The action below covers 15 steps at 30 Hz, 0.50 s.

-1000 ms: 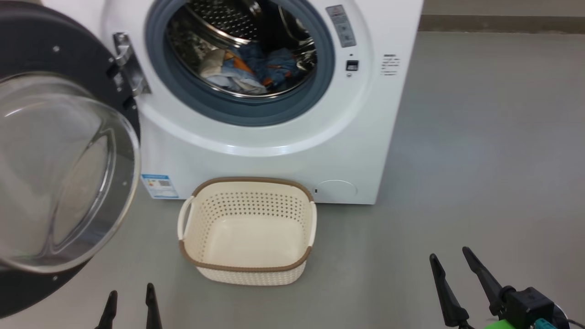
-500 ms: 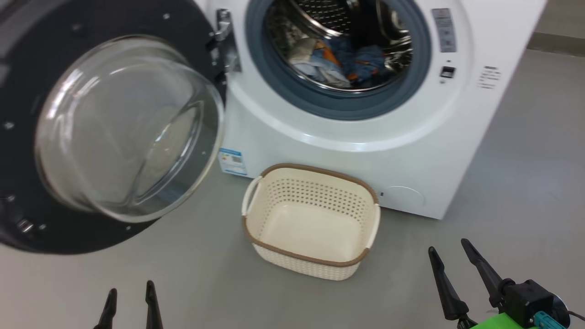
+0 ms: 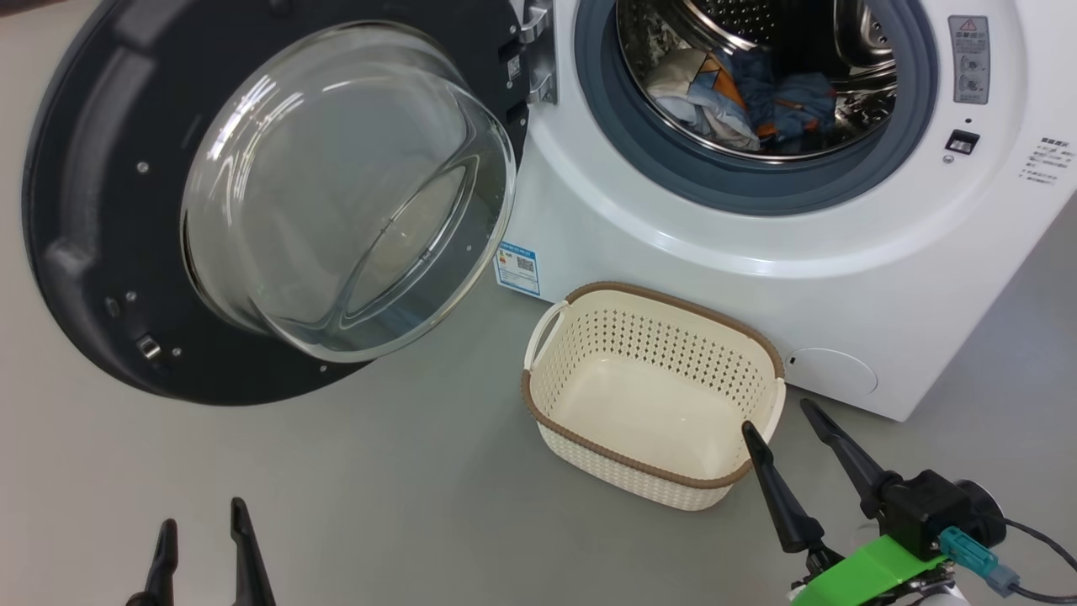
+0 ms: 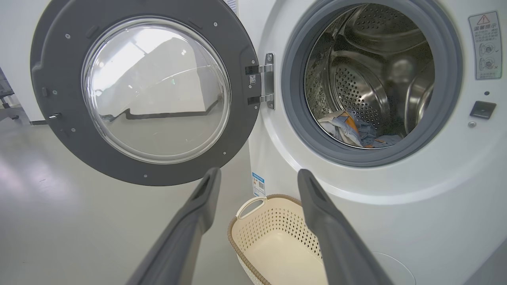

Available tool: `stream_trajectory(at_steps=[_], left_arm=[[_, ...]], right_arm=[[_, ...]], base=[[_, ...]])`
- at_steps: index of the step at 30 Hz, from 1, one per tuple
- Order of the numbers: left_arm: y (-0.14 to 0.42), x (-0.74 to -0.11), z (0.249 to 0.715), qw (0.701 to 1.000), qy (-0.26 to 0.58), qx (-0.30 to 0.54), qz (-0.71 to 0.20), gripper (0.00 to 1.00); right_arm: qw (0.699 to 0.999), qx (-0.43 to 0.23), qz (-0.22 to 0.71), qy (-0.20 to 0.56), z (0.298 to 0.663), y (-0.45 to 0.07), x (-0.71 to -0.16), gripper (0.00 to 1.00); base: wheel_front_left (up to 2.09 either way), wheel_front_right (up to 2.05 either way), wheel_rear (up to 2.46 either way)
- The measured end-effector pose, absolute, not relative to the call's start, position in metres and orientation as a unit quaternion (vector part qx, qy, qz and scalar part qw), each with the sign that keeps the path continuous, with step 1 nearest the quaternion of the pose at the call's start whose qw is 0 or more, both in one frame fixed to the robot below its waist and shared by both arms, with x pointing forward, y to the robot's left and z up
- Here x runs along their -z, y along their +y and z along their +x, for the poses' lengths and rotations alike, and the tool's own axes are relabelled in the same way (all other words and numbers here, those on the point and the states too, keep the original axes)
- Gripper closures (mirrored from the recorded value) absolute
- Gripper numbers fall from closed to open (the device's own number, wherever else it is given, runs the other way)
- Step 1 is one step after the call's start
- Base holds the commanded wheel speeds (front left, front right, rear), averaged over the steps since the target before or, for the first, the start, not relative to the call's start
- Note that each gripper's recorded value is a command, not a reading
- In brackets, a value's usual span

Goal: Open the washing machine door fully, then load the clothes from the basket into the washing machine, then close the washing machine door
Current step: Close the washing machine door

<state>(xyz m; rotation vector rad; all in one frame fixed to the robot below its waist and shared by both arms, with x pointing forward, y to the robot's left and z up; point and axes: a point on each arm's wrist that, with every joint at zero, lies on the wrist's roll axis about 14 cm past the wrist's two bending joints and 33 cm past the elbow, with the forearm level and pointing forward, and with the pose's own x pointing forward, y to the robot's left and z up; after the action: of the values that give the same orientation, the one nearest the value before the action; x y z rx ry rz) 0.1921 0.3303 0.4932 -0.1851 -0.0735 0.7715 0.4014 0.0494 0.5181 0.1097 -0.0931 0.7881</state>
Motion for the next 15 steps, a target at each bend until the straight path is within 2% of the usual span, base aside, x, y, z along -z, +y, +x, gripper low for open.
stream_trajectory(at_steps=[8, 9, 10, 11, 15], left_arm=[[0.336, -0.495, 0.185, 0.913, -0.035, -0.396, -0.089, 0.0], [0.338, -0.494, 0.184, 0.911, -0.036, -0.401, -0.094, 0.32], [0.34, -0.494, 0.181, 0.908, -0.038, -0.406, -0.099, 0.79], [0.344, -0.494, 0.179, 0.904, -0.04, -0.412, -0.106, 1.0], [0.366, -0.491, 0.158, 0.878, -0.056, -0.452, -0.147, 1.0]], right_arm=[[0.912, -0.404, 0.055, -0.045, 0.403, 0.064, -0.517, 0.0], [0.912, -0.405, 0.054, -0.044, 0.403, 0.064, -0.517, 0.0], [0.911, -0.405, 0.053, -0.044, 0.403, 0.064, -0.517, 0.0], [0.912, -0.405, 0.053, -0.044, 0.403, 0.064, -0.517, 0.0], [0.913, -0.403, 0.053, -0.046, 0.403, 0.063, -0.518, 0.0]], base=[[0.0, 0.0, 0.0], [0.0, 0.0, 0.0], [0.0, 0.0, 0.0], [0.0, 0.0, 0.0], [0.0, 0.0, 0.0]])
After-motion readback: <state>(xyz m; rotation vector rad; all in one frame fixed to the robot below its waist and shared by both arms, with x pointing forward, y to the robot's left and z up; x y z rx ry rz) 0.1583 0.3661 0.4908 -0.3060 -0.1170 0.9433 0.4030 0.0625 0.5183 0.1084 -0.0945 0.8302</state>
